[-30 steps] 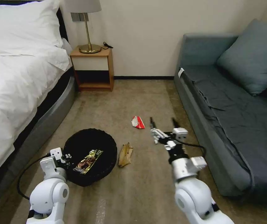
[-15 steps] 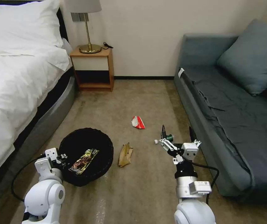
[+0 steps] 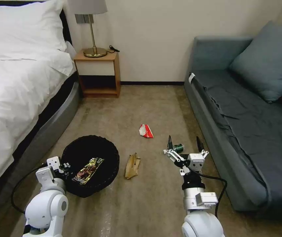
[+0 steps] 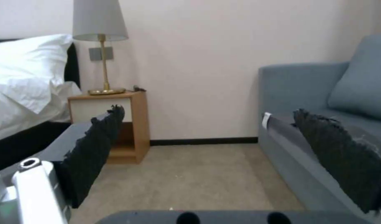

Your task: Pick up the trash bin, then pick up the garbage on the floor and place it into the trash bin.

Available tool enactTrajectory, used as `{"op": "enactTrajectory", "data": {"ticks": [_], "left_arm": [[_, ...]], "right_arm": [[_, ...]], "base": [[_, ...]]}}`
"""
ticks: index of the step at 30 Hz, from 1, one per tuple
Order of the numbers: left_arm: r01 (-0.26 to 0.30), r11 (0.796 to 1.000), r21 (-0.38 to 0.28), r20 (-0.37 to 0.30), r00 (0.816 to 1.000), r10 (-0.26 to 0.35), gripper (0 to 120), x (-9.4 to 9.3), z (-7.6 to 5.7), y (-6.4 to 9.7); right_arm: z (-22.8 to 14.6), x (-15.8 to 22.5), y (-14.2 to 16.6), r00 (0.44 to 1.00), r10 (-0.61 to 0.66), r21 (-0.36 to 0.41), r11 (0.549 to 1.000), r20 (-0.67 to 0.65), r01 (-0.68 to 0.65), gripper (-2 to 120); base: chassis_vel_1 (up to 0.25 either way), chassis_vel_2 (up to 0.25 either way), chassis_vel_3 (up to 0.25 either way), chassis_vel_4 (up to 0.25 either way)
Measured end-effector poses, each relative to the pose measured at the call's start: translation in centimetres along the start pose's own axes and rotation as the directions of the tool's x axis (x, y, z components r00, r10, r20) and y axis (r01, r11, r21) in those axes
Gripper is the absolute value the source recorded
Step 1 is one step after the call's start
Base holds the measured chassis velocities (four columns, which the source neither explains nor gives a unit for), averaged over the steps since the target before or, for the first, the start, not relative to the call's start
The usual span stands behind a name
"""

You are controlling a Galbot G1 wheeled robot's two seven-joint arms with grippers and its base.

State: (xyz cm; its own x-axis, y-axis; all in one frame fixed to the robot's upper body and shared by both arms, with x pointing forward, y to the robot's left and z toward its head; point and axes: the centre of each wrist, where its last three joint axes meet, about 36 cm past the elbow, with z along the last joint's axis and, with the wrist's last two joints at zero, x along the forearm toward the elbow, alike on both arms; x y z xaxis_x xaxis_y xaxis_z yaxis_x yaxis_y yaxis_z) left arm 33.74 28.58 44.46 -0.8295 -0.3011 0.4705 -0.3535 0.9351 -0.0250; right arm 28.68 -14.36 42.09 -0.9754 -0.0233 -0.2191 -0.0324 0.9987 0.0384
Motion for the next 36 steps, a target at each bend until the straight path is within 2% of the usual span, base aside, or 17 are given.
{"op": "enactTrajectory", "data": {"ticks": [10,18,20,21,22,23,24,25,28,29,33,34,36], "left_arm": [[0.0,1.0,0.002,0.001,1.0,0.0,3,-0.3,0.0,0.0],[0.002,1.0,0.002,-0.002,1.0,-0.002,3,-0.5,0.1,0.0],[0.004,1.0,0.003,-0.003,1.0,-0.004,3,-0.8,0.3,0.1],[0.005,1.0,0.003,-0.004,1.0,-0.005,3,-0.9,0.4,0.1],[0.006,1.0,0.002,-0.009,1.0,-0.006,3,-1.0,0.5,0.1],[0.004,1.0,0.001,-0.012,1.0,-0.004,3,-1.1,0.6,0.0],[0.004,1.0,0.001,-0.012,1.0,-0.004,3,-1.1,0.6,0.0],[0.004,1.0,0.001,-0.013,1.0,-0.004,3,-1.2,0.6,0.0],[0.005,1.0,-0.003,-0.017,1.0,-0.005,3,-1.3,0.7,0.0],[0.005,1.0,-0.003,-0.017,1.0,-0.005,3,-1.3,0.7,0.0],[0.001,1.0,-0.009,-0.014,1.0,-0.001,3,-1.6,0.5,-0.1],[0.001,1.0,-0.009,-0.014,1.0,-0.001,3,-1.6,0.5,-0.1],[0.002,1.0,-0.018,-0.012,1.0,-0.002,3,-1.8,0.4,0.0]], "right_arm": [[0.5,-0.6,0.0,0.999,-0.017,-0.006,1.0,-0.027,0.016,100],[1.6,-1.7,-0.2,0.997,-0.049,-0.024,0.999,-0.066,0.048,100],[2.6,-3.2,0.0,0.975,-0.051,-0.059,0.997,-0.215,0.039,100],[2.8,-3.5,0.1,0.967,-0.051,-0.07,0.997,-0.249,0.034,100],[3.6,-4.3,0.6,0.924,-0.065,-0.119,0.993,-0.378,0.021,100],[4.1,-4.8,1.2,0.888,-0.08,-0.145,0.989,-0.453,0.015,100],[4.1,-4.8,1.2,0.888,-0.08,-0.145,0.989,-0.453,0.015,100],[4.3,-5.1,1.7,0.86,-0.091,-0.156,0.988,-0.502,0.013,100],[5.2,-5.8,3.8,0.747,-0.148,-0.184,0.982,-0.648,0.036,100],[5.2,-5.8,3.8,0.747,-0.148,-0.184,0.982,-0.648,0.036,100],[7.1,-5.5,6.3,0.633,-0.194,-0.197,0.978,-0.75,0.067,100],[7.1,-5.5,6.3,0.633,-0.194,-0.197,0.978,-0.75,0.067,100],[8.2,-5.0,7.1,0.593,-0.202,-0.194,0.978,-0.779,0.078,100]], "base": [[-0.165,0.187,0.177,-0.178],[-0.029,0.027,0.021,-0.031],[0.012,-0.022,-0.025,0.01],[0.0,0.0,0.0,0.0],[0.0,0.0,0.0,0.0],[0.0,0.0,0.0,0.0],[0.0,0.0,0.0,0.0],[0.0,0.0,0.0,0.0],[0.0,0.0,0.0,0.0],[0.0,0.0,0.0,0.0],[0.0,0.0,0.0,0.0],[0.0,0.0,0.0,0.0],[0.0,0.0,0.0,0.0]]}}
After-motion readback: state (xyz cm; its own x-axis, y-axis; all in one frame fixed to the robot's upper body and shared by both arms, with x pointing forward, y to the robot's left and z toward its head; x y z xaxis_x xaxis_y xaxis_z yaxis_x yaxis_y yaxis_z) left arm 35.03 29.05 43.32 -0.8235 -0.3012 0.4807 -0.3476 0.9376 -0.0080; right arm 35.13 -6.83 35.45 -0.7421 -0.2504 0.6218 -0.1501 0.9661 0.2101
